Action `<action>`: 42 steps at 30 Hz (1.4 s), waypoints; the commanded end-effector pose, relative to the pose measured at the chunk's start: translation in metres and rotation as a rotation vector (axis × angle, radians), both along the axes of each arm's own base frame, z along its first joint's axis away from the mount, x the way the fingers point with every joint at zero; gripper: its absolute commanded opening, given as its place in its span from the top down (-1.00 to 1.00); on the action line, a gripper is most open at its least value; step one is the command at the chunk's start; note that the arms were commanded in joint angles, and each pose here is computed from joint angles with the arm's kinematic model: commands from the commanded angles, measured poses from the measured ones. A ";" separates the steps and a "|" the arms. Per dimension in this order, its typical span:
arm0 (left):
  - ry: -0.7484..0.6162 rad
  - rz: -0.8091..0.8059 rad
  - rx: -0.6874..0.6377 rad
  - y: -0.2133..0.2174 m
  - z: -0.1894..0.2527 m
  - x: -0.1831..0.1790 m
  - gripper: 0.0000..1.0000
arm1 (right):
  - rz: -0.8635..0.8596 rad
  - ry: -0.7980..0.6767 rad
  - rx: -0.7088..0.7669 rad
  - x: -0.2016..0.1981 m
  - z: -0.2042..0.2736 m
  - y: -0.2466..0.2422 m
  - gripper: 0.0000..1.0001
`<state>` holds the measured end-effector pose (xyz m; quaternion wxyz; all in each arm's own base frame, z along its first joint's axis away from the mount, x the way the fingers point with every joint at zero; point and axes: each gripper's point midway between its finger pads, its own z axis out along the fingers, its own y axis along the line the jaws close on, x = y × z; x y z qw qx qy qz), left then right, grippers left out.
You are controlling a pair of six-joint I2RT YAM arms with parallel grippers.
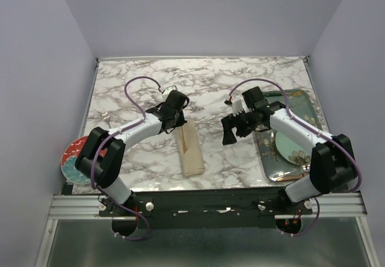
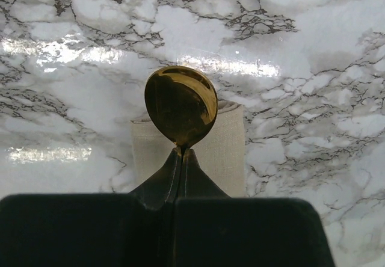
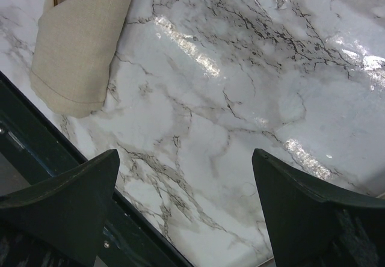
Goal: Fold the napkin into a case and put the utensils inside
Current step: Insert the spoon at the center of the board.
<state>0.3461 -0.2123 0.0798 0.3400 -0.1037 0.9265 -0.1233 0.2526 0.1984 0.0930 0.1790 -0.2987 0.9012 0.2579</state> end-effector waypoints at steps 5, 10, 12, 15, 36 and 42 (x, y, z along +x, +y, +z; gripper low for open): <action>0.077 0.030 -0.019 0.007 -0.014 -0.028 1.00 | -0.021 -0.010 0.050 0.007 0.004 0.007 -0.99; 0.096 0.035 -0.039 0.006 -0.017 -0.034 1.00 | -0.019 -0.016 0.045 0.006 0.002 0.005 -0.99; 0.105 0.026 -0.049 0.004 -0.017 -0.037 1.00 | -0.020 -0.012 0.044 0.005 0.001 0.005 -0.99; 0.121 0.033 -0.060 0.003 -0.018 -0.042 1.00 | -0.019 -0.014 0.047 0.005 0.001 0.006 -0.99; 0.251 0.051 -0.062 0.003 -0.039 -0.070 0.82 | -0.010 -0.014 0.043 0.008 -0.005 0.007 -1.00; 0.199 -0.025 -0.015 0.003 -0.016 -0.057 0.33 | -0.004 -0.012 0.049 0.010 -0.005 0.009 -1.00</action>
